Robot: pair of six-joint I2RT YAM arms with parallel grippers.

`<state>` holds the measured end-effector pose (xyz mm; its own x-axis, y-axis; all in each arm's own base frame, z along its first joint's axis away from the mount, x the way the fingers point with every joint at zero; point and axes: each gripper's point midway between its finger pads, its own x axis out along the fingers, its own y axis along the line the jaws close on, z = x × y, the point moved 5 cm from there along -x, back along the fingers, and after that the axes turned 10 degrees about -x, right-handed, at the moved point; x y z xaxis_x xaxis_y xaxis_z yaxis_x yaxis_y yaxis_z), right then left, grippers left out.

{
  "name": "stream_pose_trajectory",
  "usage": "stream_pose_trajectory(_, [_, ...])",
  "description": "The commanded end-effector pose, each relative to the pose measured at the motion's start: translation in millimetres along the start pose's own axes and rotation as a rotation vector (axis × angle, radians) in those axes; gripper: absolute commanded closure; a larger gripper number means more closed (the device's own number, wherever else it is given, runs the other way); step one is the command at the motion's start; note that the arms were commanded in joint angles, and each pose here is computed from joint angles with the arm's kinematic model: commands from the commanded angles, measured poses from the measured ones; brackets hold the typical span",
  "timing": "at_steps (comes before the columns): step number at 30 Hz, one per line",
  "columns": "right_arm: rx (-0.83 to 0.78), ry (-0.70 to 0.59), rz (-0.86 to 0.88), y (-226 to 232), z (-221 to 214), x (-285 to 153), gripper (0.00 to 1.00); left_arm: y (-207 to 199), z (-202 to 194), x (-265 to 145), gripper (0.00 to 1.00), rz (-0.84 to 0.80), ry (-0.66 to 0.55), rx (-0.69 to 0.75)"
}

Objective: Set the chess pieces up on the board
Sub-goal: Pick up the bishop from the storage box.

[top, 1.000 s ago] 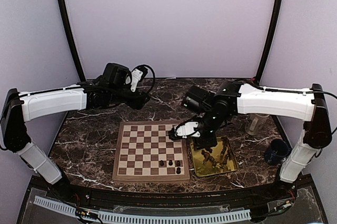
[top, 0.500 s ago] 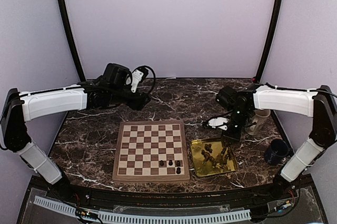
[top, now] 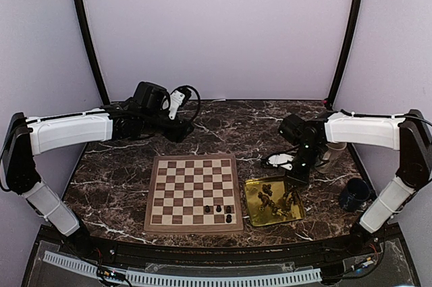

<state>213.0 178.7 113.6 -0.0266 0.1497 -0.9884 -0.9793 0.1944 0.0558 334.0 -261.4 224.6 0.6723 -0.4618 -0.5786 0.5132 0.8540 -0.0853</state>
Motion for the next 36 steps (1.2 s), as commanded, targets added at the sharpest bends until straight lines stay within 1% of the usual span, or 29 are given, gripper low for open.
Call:
stream_pose_trajectory(1, [0.012, -0.001, 0.046, 1, 0, 13, 0.66, 0, 8, -4, 0.34, -0.01, -0.009, -0.001])
stream_pose_trajectory(8, [0.03, 0.031, 0.061, 1, -5, 26, 0.76, -1, 8, -4, 0.34, -0.015, -0.008, -0.001])
stream_pose_trajectory(10, [0.03, 0.037, 0.058, 1, -6, 27, 0.81, -1, 8, -4, 0.34, -0.015, -0.008, -0.002])
stream_pose_trajectory(13, [0.022, 0.018, 0.053, -1, -1, 22, 0.89, -1, 7, -4, 0.34, -0.017, -0.007, -0.003])
stream_pose_trajectory(15, [0.015, -0.017, 0.048, -3, 6, 14, 0.91, -1, 7, -3, 0.34, -0.017, -0.006, -0.002])
stream_pose_trajectory(19, [-0.001, -0.079, 0.053, -8, 22, 1, 0.93, -2, 5, -1, 0.34, -0.019, 0.004, -0.002])
stream_pose_trajectory(26, [-0.035, -0.135, 0.045, -20, 47, -18, 0.93, -1, 7, -2, 0.34, -0.01, -0.001, 0.001])
stream_pose_trajectory(28, [-0.051, -0.147, 0.027, -23, 58, -25, 0.93, 1, 7, -3, 0.34, -0.001, -0.004, 0.001])
stream_pose_trajectory(31, [-0.106, -0.18, -0.017, -24, 84, -42, 0.93, 4, 10, -4, 0.34, 0.025, -0.015, -0.002])
stream_pose_trajectory(33, [-0.153, -0.188, -0.041, -21, 102, -50, 0.92, 7, 14, -10, 0.34, 0.037, -0.041, -0.037])
stream_pose_trajectory(36, [-0.23, -0.183, -0.076, -14, 127, -56, 0.92, 19, 22, -22, 0.33, 0.034, -0.112, -0.091])
